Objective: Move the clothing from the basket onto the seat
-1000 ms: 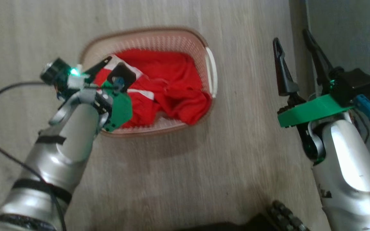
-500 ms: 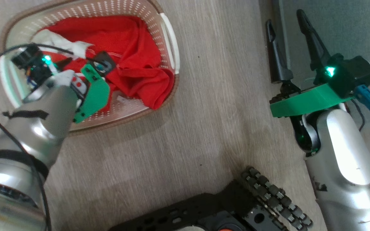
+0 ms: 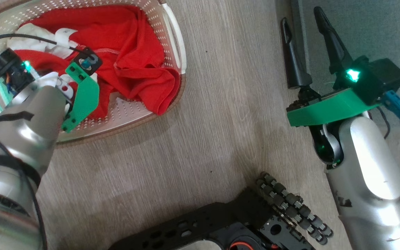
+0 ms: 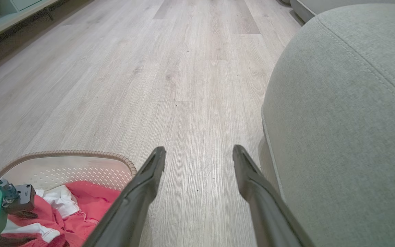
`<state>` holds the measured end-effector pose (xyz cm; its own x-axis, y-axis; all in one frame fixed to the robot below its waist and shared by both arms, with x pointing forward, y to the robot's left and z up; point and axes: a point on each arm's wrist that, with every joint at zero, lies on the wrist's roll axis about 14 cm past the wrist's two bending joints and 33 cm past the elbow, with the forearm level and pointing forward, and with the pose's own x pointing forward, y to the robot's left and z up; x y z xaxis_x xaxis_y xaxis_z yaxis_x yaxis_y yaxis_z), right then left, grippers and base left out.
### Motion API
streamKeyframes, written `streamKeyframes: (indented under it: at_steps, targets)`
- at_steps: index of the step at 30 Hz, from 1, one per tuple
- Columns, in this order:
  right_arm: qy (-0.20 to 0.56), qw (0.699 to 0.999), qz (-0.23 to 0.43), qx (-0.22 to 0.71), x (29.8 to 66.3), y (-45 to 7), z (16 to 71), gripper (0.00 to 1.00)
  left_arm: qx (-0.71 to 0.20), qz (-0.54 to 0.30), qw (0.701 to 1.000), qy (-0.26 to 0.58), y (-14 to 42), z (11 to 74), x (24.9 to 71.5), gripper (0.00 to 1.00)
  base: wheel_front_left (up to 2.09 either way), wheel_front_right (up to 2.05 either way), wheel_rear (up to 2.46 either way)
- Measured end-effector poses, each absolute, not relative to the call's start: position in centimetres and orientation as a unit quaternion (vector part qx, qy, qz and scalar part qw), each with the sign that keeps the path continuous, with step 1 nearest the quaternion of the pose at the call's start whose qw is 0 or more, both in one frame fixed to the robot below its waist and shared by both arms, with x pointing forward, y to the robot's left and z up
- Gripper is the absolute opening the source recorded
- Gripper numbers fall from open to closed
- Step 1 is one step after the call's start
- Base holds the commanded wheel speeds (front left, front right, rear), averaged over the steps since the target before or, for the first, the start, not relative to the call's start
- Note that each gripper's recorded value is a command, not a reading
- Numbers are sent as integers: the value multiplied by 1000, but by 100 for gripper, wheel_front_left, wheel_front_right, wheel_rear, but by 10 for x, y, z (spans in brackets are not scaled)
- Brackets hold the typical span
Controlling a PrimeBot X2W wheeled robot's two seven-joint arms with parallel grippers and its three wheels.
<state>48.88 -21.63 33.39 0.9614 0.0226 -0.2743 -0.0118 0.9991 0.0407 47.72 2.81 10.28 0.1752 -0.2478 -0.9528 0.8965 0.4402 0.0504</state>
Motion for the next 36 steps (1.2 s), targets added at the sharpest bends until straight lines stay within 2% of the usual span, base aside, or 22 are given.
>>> streamKeyframes:
  at_steps: [6,7,9,11,13,18,24,29,36]
  targets:
    - [137,990,9,27,488,-215,336,100,308,-413,681,520,20,102,464,100,0,0,0]
    - [137,990,8,28,488,-215,336,100,304,-413,680,524,19,102,462,64,0,0,0]
    - [135,990,7,29,488,-216,339,100,288,-414,682,530,14,104,458,0,0,0,0]
    - [132,991,6,30,488,-216,341,100,271,-418,686,530,9,108,453,0,0,0,0]
    - [129,991,2,30,488,-218,345,100,238,-419,703,523,0,117,453,0,0,0,0]
    - [104,994,-11,28,486,-227,368,100,124,-391,788,458,-19,165,484,0,0,0,0]
    - [96,995,-21,18,461,-237,391,100,4,-321,876,361,-14,236,501,0,0,0,0]
    - [74,997,-15,21,448,-234,415,100,-51,-259,918,295,16,289,498,0,0,0,0]
    - [53,998,9,17,427,-221,440,100,-110,-173,960,192,60,374,493,0,0,0,0]
